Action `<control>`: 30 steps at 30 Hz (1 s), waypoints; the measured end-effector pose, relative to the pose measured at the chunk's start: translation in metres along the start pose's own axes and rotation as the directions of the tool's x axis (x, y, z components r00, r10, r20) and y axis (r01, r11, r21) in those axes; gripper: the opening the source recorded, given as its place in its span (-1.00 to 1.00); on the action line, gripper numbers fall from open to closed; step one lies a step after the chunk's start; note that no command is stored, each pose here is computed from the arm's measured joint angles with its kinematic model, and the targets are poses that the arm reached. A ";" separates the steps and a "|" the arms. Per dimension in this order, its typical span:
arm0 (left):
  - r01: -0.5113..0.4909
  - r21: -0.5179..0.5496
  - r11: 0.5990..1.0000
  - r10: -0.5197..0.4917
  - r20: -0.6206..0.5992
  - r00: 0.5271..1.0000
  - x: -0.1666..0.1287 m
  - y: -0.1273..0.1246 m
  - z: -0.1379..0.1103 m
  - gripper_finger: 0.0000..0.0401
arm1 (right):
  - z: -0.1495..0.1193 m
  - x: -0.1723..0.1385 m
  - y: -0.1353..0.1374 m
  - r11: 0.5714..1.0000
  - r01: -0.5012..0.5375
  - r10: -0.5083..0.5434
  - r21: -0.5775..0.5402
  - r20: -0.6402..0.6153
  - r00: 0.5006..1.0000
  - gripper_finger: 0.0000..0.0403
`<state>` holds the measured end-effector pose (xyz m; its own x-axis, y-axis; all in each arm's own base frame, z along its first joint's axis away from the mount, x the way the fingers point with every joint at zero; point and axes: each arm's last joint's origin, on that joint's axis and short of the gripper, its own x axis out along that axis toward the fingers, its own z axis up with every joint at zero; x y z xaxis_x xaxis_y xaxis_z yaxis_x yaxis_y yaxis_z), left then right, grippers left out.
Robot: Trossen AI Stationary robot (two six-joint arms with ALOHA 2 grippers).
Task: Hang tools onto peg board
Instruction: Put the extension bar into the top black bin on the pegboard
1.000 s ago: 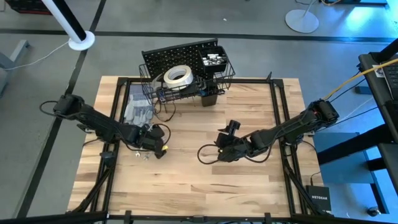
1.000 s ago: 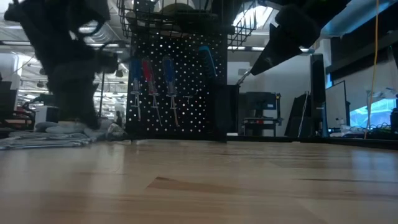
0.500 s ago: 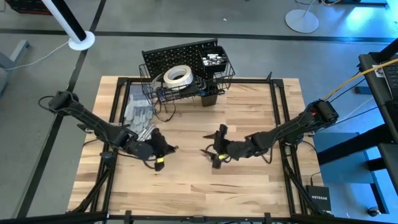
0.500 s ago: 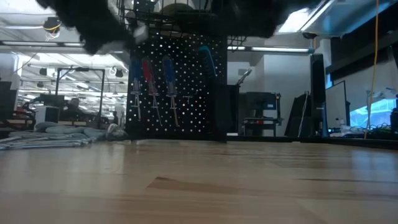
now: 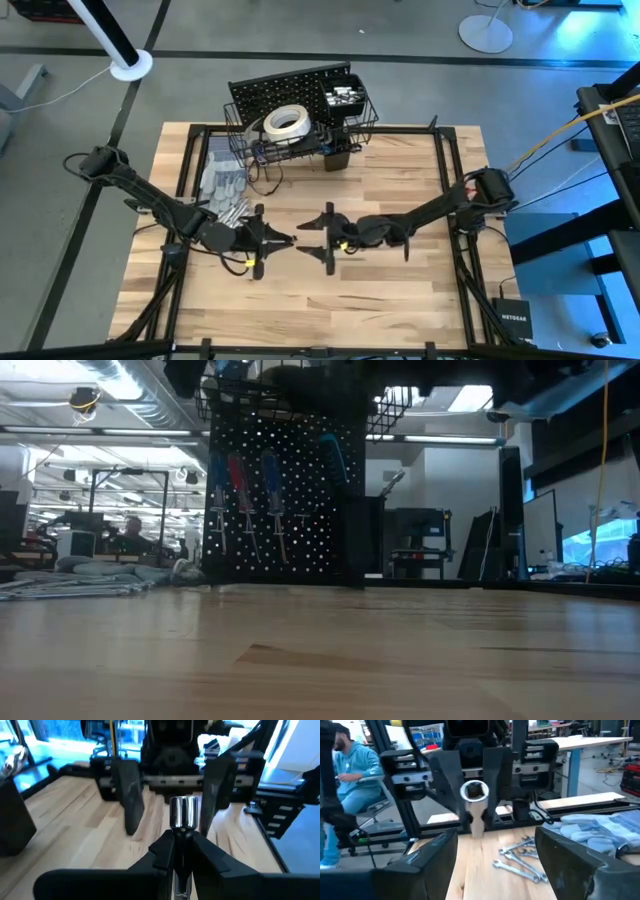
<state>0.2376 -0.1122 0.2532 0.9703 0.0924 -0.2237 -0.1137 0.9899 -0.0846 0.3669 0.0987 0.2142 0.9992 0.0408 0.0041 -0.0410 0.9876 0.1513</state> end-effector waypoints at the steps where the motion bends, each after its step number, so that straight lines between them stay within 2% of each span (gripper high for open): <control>1: 0.003 0.001 1.000 -0.003 0.008 1.000 0.000 0.000 0.001 -0.82 | 0.001 0.004 0.001 1.000 0.002 -0.002 0.001 0.007 1.000 0.33; 14: 0.005 0.008 1.000 -0.005 0.002 1.000 0.000 -0.001 0.000 -0.83 | 0.019 0.021 0.006 0.998 -0.049 0.052 -0.041 0.057 0.997 0.30; 18: 0.007 0.009 1.000 -0.007 0.001 1.000 -0.001 -0.001 0.000 -0.81 | 0.020 0.022 0.004 0.998 -0.051 0.053 -0.042 0.058 0.997 0.09; 26: 0.006 0.010 1.000 -0.006 0.002 1.000 -0.001 -0.002 0.000 -0.81 | 0.018 0.023 -0.001 0.997 -0.053 0.055 -0.054 0.034 0.998 -0.61; 30: 0.008 -0.016 1.000 -0.008 0.004 1.000 -0.001 -0.002 0.000 -0.68 | 0.018 0.023 0.000 0.994 -0.053 0.056 -0.098 0.033 0.998 -0.64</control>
<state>0.2369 -0.1139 0.2535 0.9720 0.0854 -0.2187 -0.1098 0.9887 -0.1021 0.3896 0.0969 0.2319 0.9948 0.0915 0.0451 -0.0939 0.9941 0.0536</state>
